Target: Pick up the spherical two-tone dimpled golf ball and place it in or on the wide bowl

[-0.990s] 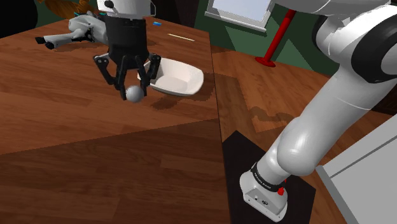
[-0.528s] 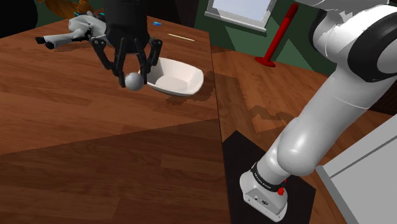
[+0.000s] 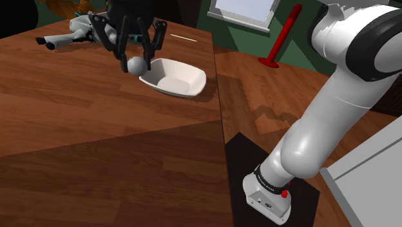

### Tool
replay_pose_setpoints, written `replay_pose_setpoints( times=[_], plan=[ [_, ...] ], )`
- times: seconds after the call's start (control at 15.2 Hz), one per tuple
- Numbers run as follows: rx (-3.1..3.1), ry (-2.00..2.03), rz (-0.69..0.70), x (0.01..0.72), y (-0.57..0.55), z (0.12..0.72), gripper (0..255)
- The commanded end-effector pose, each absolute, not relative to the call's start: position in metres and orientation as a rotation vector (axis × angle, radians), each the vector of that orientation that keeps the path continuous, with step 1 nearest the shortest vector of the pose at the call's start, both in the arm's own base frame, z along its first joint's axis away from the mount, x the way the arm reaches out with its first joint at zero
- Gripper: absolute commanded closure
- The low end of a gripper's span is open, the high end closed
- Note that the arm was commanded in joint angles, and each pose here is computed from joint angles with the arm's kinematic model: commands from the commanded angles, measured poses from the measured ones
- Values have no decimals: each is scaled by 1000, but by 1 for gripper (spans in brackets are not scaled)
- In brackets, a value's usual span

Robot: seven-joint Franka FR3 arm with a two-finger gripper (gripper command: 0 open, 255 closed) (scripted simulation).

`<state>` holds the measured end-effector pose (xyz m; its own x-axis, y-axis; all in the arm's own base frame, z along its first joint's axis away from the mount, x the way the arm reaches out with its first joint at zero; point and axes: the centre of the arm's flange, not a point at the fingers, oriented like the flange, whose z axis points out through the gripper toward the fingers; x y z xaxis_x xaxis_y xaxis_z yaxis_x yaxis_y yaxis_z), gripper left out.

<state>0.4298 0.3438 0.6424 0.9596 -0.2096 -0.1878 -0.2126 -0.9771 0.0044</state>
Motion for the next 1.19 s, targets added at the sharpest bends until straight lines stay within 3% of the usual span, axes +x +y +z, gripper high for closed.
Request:
replay_pose_setpoints(
  times=[0.0,0.79,1.12],
  plan=[
    [-3094,333,294,435,324,644,255],
    [-3094,333,294,486,165,648,255],
    [-3094,333,294,486,165,621,255]
  ],
)
